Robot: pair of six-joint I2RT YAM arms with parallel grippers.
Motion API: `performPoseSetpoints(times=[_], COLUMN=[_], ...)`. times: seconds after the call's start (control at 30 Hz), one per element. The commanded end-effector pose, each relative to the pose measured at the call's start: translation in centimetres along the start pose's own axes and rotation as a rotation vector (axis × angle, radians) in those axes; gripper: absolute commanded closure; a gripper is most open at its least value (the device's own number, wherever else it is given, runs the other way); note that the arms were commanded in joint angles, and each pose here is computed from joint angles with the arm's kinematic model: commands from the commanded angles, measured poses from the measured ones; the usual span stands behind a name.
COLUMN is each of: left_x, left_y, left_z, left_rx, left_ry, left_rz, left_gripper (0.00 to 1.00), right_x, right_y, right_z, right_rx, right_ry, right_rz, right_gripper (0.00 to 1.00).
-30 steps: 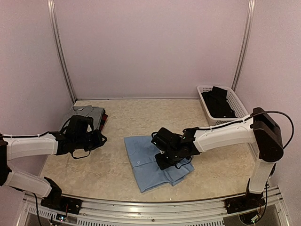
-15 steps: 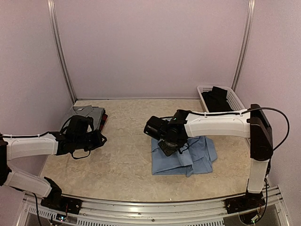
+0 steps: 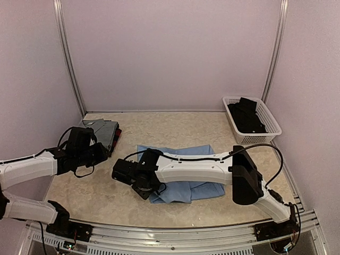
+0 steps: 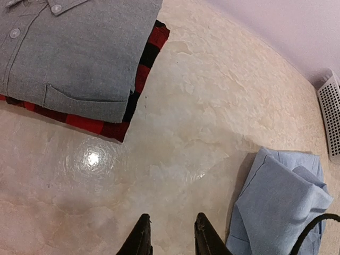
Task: Fold and stack the long sleeve shirts
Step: Smooth out the 2/3-rectangle-folded shirt at the center of the board.
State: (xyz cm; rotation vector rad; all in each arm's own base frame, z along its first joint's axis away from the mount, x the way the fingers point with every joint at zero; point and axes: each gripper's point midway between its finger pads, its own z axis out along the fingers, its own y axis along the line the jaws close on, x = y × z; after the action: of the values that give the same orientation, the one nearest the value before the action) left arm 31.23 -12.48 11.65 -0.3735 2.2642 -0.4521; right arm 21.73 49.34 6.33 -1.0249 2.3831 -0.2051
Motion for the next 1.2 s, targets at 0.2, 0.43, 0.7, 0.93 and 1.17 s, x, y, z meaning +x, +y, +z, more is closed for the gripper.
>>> performPoseSetpoints(times=[0.2,0.43,0.7,0.93,1.17], left_x=[-0.8,1.9,6.4,8.8,10.0], left_y=[-2.0,-9.2,-14.6,-14.9,-13.9], left_z=[-0.5,-1.3,-0.4,2.3,4.0], left_rx=[0.116,0.344,0.423,0.346,0.253], left_ry=[0.002,0.093,0.19,0.239,0.235], left_rz=[-0.012,0.022,0.103,0.184,0.227], left_gripper=[0.71,0.57,0.46,0.36,0.39], right_x=[-2.8,2.4,7.9,10.4,12.5], right_y=[-1.5,-9.4,-16.9,-17.6,-17.5], right_z=[-9.7,-7.9,-3.1,0.8,3.1], right_rx=[-0.333,-0.193,-0.166,-0.196,-0.177], right_ry=[-0.268,-0.197,-0.119,-0.062,-0.003], right_rz=[0.151,0.314,0.491,0.523,0.517], right_gripper=[0.16,0.16,0.18,0.2,0.23])
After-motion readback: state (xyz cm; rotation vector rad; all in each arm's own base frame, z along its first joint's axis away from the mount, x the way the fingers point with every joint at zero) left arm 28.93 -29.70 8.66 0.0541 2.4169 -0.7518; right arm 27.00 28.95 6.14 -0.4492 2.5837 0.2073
